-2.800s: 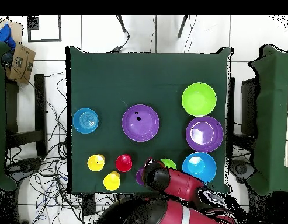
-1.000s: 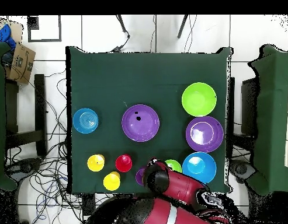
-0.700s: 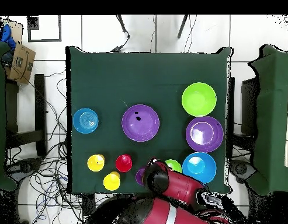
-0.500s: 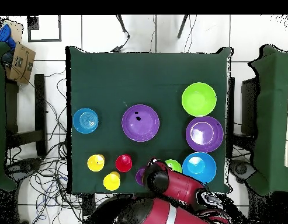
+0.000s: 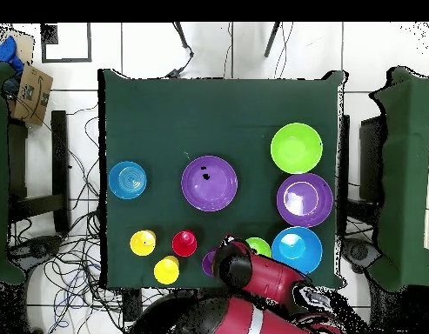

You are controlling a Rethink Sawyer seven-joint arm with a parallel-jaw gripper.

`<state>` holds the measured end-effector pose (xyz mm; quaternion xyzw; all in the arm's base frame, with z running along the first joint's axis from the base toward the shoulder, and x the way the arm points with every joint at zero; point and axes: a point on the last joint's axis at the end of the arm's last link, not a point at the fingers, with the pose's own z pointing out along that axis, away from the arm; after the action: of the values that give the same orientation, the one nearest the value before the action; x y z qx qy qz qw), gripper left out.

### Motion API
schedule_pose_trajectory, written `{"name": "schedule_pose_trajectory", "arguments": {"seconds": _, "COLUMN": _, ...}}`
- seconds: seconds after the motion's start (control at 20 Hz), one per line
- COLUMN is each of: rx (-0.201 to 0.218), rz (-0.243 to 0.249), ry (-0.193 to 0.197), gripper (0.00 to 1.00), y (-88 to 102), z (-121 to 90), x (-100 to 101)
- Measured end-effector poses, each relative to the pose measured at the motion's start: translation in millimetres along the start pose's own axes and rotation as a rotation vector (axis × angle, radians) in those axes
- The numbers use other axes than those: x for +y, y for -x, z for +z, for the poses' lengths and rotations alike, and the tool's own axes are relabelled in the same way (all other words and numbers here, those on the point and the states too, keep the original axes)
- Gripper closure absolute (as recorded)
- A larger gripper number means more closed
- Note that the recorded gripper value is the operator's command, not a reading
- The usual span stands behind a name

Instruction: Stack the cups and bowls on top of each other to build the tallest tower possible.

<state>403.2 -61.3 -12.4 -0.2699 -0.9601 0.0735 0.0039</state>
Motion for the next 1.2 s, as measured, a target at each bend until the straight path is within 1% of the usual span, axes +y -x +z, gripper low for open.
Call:
{"name": "schedule_pose_trajectory", "arguments": {"seconds": 0.15, "rx": -0.021, "rz": 0.005, "ry": 0.012, "gripper": 1.0, "y": 8.8, "z": -8, "x": 2}}
{"name": "schedule_pose_trajectory", "arguments": {"seconds": 0.3, "rx": -0.043, "rz": 0.003, "ry": 0.03, "gripper": 1.0, "y": 20.8, "z": -24, "x": 9}}
{"name": "schedule_pose_trajectory", "arguments": {"seconds": 0.4, "rx": -0.048, "rz": 0.002, "ry": 0.036, "gripper": 1.0, "y": 25.6, "z": -31, "x": 12}}
{"name": "schedule_pose_trajectory", "arguments": {"seconds": 0.45, "rx": -0.048, "rz": 0.0, "ry": 0.043, "gripper": 1.0, "y": 30.3, "z": -41, "x": 15}}
{"name": "schedule_pose_trajectory", "arguments": {"seconds": 0.55, "rx": -0.046, "rz": -0.001, "ry": 0.047, "gripper": 1.0, "y": 32.9, "z": -47, "x": 17}}
{"name": "schedule_pose_trajectory", "arguments": {"seconds": 0.6, "rx": -0.043, "rz": -0.003, "ry": 0.051, "gripper": 1.0, "y": 35.4, "z": -54, "x": 19}}
{"name": "schedule_pose_trajectory", "arguments": {"seconds": 0.8, "rx": -0.033, "rz": -0.009, "ry": 0.056, "gripper": 1.0, "y": 42.4, "z": -67, "x": 24}}
{"name": "schedule_pose_trajectory", "arguments": {"seconds": 1.0, "rx": -0.033, "rz": -0.016, "ry": 0.055, "gripper": 1.0, "y": 50.8, "z": -76, "x": 29}}
{"name": "schedule_pose_trajectory", "arguments": {"seconds": 1.2, "rx": -0.024, "rz": -0.027, "ry": 0.053, "gripper": 1.0, "y": 63.8, "z": -88, "x": 36}}
